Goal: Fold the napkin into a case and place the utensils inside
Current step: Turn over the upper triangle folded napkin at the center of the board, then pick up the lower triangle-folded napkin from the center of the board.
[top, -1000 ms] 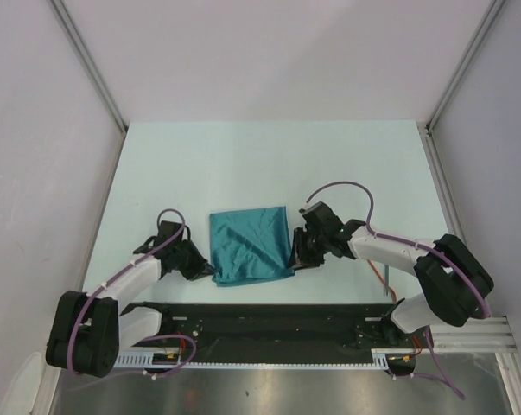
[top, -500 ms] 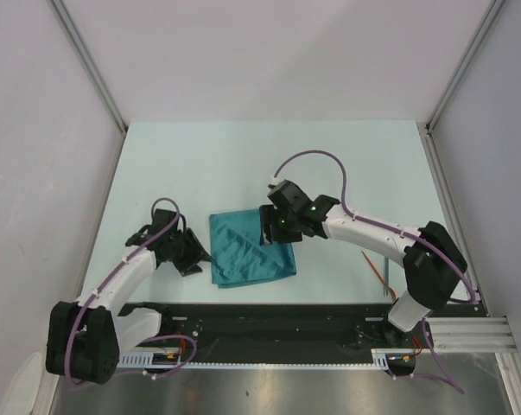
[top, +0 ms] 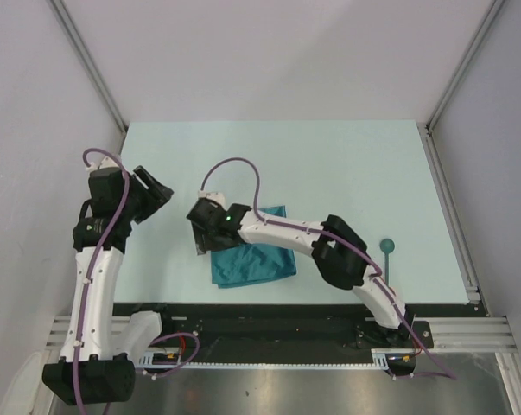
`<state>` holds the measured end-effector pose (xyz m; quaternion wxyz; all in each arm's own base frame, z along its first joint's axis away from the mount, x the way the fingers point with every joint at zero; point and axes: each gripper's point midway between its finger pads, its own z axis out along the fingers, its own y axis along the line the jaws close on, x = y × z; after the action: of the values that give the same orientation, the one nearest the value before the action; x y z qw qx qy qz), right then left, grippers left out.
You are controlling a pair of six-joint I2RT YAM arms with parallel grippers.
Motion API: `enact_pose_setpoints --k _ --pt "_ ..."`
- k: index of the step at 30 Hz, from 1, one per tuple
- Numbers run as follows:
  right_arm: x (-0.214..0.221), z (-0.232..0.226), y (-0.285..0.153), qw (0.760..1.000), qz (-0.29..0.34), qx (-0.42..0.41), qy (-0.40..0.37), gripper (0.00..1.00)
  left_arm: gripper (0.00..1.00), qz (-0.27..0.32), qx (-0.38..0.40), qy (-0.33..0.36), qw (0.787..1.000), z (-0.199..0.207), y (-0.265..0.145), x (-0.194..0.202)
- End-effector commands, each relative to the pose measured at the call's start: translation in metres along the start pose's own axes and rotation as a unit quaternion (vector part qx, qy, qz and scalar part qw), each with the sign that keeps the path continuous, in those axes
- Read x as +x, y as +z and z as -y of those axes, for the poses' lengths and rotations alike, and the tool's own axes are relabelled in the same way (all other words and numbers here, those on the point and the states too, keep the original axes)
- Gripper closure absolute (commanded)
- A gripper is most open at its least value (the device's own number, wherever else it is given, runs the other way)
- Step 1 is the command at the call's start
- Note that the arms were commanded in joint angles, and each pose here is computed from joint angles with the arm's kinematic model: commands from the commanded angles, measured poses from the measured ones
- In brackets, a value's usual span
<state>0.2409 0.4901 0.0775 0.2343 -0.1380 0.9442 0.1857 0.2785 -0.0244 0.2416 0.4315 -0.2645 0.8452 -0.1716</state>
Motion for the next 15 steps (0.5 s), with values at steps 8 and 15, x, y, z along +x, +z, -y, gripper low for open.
enact_pose_setpoints --k 8,15 --pt "0.033 -0.007 0.019 0.998 -0.002 0.064 -0.007 0.41 0.32 -0.018 -0.045 -0.021 0.999 -0.008 0.007 -0.009" --pt "0.051 0.004 0.031 0.995 -0.024 0.096 -0.015 0.48 0.33 -0.028 -0.035 -0.029 0.999 -0.007 0.011 -0.003"
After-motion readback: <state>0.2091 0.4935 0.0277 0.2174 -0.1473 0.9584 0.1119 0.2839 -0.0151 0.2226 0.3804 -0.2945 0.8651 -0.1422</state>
